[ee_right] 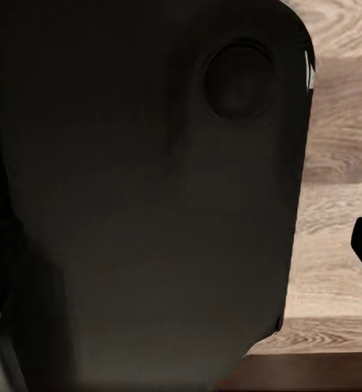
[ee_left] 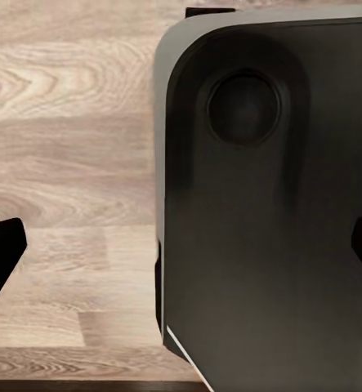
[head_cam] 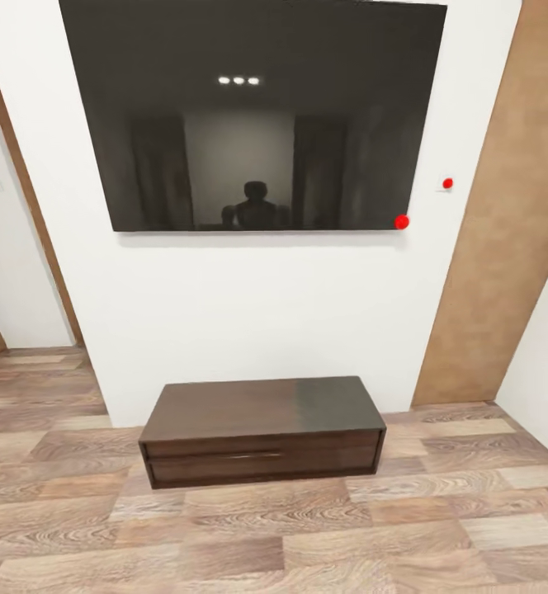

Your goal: In the bedroom, move the book from the bed onto either nightstand, and place the two sandals side by side next to the bed.

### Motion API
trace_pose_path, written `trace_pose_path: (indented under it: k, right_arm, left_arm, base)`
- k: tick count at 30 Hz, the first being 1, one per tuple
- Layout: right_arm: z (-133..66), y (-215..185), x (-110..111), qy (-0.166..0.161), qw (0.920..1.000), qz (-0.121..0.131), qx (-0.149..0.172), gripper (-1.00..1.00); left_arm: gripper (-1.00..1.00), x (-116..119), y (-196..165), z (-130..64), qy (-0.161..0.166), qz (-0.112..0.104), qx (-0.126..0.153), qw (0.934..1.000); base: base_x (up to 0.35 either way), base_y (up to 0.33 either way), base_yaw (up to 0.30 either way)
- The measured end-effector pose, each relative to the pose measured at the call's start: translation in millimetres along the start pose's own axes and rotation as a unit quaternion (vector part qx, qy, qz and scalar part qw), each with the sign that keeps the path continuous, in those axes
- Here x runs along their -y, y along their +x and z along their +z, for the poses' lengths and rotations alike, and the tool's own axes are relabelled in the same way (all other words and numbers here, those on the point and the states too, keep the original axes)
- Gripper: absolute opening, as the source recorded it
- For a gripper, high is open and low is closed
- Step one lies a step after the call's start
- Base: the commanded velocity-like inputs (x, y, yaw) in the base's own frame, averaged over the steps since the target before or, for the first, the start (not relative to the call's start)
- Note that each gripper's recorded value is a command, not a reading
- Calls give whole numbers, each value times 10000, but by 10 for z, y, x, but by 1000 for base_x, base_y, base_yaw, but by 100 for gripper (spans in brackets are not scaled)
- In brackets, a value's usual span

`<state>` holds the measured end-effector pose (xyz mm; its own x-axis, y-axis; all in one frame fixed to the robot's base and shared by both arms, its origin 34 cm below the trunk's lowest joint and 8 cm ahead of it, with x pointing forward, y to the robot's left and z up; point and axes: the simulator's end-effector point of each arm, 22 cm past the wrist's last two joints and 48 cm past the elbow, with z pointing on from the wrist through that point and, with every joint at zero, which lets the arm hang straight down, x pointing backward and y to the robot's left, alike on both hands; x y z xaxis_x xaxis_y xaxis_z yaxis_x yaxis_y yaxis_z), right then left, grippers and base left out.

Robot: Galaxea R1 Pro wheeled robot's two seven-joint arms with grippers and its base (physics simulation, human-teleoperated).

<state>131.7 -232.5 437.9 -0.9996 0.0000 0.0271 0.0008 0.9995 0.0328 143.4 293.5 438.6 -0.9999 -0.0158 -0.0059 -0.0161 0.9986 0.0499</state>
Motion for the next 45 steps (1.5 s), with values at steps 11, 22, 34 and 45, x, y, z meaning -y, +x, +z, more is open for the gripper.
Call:
trace_pose_path:
  k: [11,22,34,45]
  right_arm:
    - [0,1,1,1,10000,7,0,100]
    - [0,0,-6,-8,10000,13,0,100]
    - [0,0,-13,-13,10000,13,0,100]
    - [0,0,-13,-13,10000,19,1,100]
  left_arm:
    - [100,7,-5,0,3,-5,5,10000]
    - [100,7,-5,0,2,-3,6,10000]
    - [100,9,-5,0,3,-5,6,10000]
    - [100,9,-5,0,1,-6,6,10000]
  base:
    - [-8,307,-234]
    - [-1,293,-237]
    - [0,232,-238]
    - [0,128,-238]
